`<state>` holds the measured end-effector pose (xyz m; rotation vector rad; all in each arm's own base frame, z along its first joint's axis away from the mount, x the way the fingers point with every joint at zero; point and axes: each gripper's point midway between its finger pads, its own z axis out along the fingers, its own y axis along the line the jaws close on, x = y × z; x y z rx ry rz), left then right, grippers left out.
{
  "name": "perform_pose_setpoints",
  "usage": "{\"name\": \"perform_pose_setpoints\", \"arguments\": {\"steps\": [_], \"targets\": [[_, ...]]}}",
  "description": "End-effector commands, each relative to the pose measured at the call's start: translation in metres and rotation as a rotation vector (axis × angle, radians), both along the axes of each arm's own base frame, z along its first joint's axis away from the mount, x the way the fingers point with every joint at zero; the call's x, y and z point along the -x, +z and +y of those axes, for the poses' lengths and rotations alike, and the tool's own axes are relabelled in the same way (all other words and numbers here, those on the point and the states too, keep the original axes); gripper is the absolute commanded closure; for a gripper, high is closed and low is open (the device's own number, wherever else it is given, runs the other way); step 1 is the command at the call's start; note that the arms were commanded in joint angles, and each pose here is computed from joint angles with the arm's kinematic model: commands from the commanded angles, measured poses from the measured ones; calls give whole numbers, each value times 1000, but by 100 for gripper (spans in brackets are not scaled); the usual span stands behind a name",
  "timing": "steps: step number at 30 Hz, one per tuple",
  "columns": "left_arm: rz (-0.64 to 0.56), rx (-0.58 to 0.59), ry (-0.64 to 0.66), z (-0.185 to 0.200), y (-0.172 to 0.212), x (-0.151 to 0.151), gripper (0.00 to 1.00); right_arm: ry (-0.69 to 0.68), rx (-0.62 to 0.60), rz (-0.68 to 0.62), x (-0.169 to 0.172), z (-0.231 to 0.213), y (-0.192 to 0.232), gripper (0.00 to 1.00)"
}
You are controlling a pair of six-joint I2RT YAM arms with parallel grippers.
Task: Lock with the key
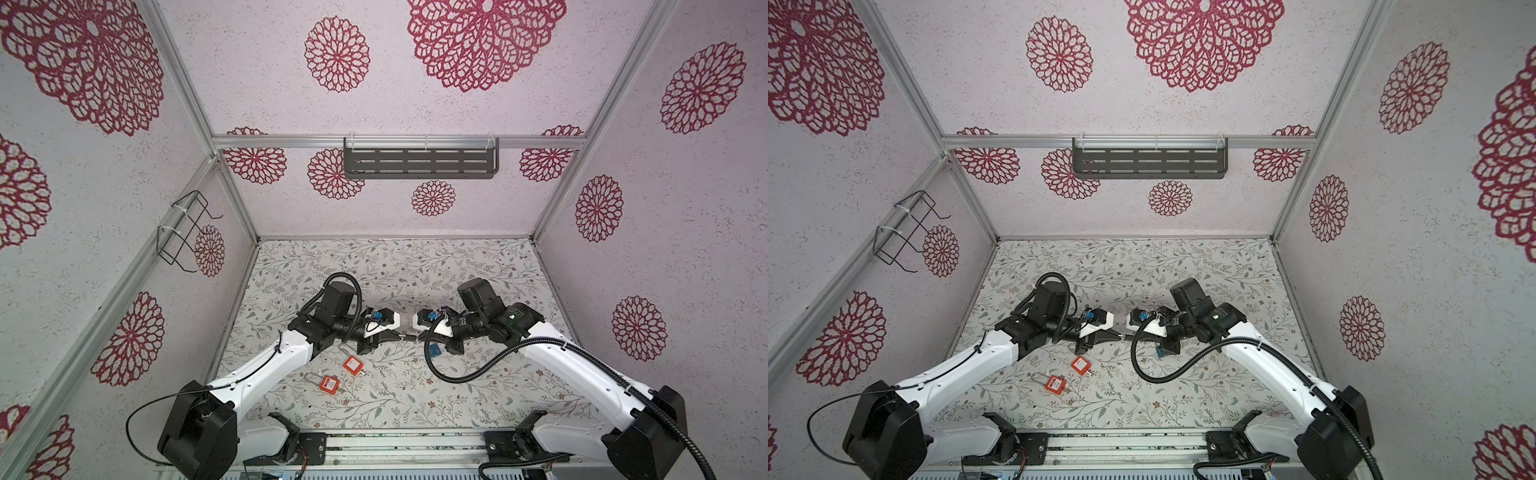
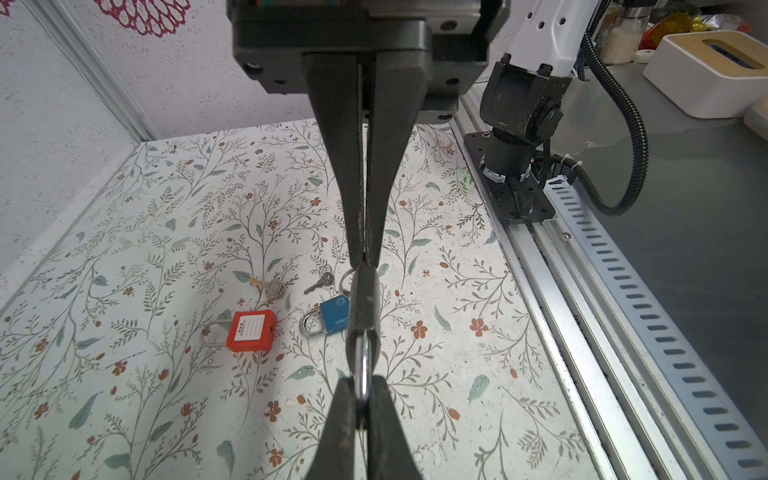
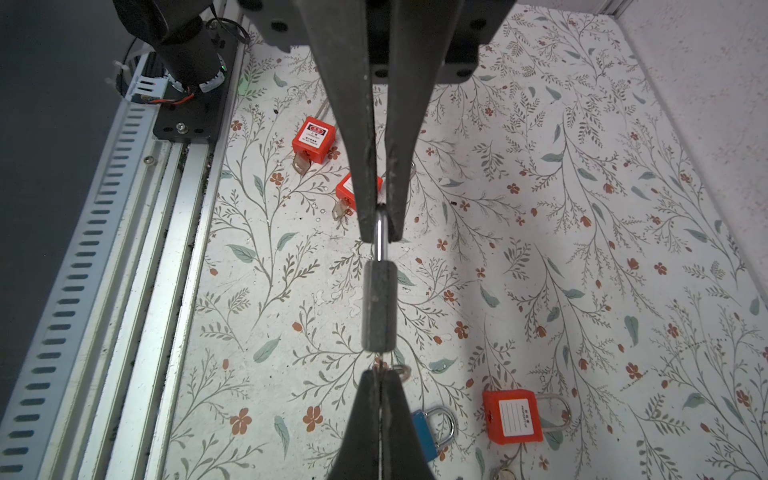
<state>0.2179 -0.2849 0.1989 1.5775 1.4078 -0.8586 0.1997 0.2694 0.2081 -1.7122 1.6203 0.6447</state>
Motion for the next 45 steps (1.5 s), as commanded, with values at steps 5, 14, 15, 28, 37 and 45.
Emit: {"name": "perform_pose_setpoints", "arguments": {"steps": [5, 14, 15, 28, 37, 45], "targets": [[-30, 14, -33, 0, 15, 2, 100, -14, -6, -12, -5, -8, 7, 100], [-32, 13, -24, 3, 15, -1, 100, -29, -10, -13, -6, -14, 6, 100], [-32, 11, -24, 3, 15, -1, 100, -30, -9, -12, -5, -15, 6, 100], [-29, -35, -30, 10, 14, -3, 100, -75, 4, -13, -3, -27, 0, 100], [50, -213, -95, 25, 4, 2, 100, -365, -29, -27, -18, -52, -1, 100], [125, -411, -183, 24, -13, 1, 100, -576, -84, 43, -24, -68, 1, 100]]}}
